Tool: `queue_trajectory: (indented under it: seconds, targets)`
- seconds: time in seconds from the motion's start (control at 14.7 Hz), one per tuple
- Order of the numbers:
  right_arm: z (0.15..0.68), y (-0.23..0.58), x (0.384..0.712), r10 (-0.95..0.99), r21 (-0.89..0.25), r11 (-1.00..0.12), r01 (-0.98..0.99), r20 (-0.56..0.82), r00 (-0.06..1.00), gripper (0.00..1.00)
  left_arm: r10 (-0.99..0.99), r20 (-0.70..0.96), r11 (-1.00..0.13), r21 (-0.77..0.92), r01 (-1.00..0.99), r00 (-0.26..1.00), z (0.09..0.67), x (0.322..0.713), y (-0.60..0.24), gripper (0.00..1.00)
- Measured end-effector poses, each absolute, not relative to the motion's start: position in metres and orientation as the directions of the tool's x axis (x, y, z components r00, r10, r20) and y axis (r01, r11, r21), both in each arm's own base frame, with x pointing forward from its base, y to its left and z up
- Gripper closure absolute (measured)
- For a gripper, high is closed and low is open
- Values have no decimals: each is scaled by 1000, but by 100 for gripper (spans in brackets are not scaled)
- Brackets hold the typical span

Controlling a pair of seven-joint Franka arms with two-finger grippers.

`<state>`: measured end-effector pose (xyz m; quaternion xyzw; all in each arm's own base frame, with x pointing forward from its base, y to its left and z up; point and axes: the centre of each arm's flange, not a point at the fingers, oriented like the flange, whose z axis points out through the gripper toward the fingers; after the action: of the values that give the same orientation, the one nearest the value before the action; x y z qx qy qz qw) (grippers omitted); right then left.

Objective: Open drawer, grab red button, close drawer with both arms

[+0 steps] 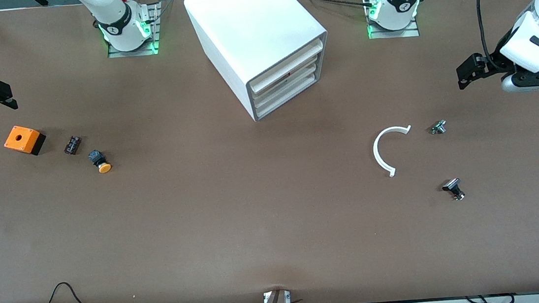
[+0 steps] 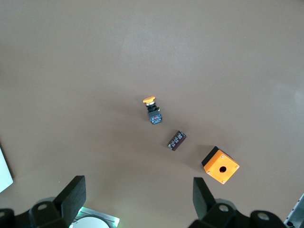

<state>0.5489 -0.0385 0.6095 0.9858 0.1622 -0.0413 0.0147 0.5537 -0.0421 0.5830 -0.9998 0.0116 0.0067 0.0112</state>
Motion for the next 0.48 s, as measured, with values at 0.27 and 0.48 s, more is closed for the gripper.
queue_trajectory:
  seconds: [0.27, 0.48]
  targets:
    - [609, -39, 549, 317, 16, -947, 320, -86, 944, 0, -25, -26, -999, -22, -26, 999, 581, 554, -42, 0]
    - [609, -39, 549, 316, 16, -948, 319, -86, 945, 0, -25, -30, -999, -22, -26, 999, 581, 554, -42, 0]
